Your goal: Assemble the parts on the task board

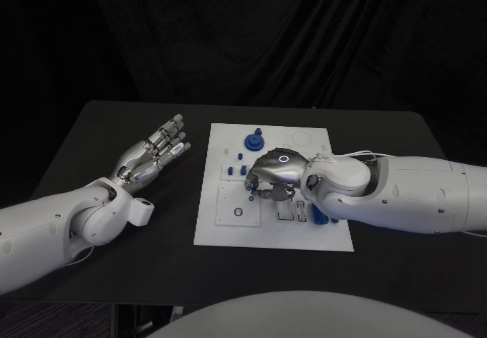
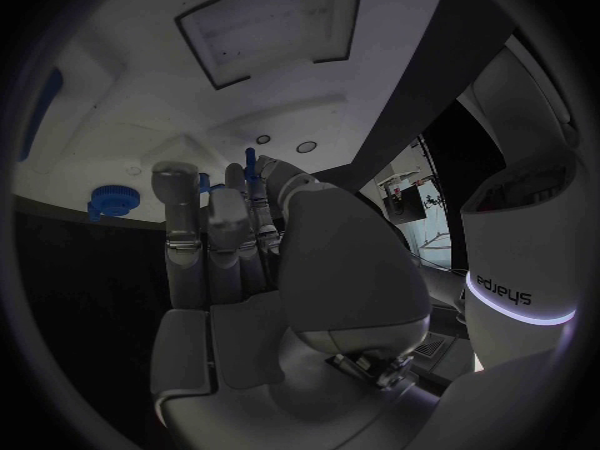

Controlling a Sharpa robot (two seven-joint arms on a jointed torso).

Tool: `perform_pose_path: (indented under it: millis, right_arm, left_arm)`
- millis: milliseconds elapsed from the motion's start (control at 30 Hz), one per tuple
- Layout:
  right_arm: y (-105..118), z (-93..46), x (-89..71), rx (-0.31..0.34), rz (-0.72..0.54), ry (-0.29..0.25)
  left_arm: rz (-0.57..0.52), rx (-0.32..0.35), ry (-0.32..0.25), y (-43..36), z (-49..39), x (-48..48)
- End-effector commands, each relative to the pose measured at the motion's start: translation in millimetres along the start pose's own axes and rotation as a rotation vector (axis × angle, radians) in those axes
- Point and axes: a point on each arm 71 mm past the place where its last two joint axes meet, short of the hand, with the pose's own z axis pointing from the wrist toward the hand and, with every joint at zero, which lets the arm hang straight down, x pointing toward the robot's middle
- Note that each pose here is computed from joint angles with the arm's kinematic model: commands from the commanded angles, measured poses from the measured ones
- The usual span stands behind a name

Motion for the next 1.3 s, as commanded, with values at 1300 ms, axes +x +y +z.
perform_pose_path:
  millis: [1300]
  right_arm:
    - [8.5,1.2,9.1,-0.020,0.008,0.019]
  left_arm:
    - [-0.030,0.100,0.021,-2.2,-0.5,2.7]
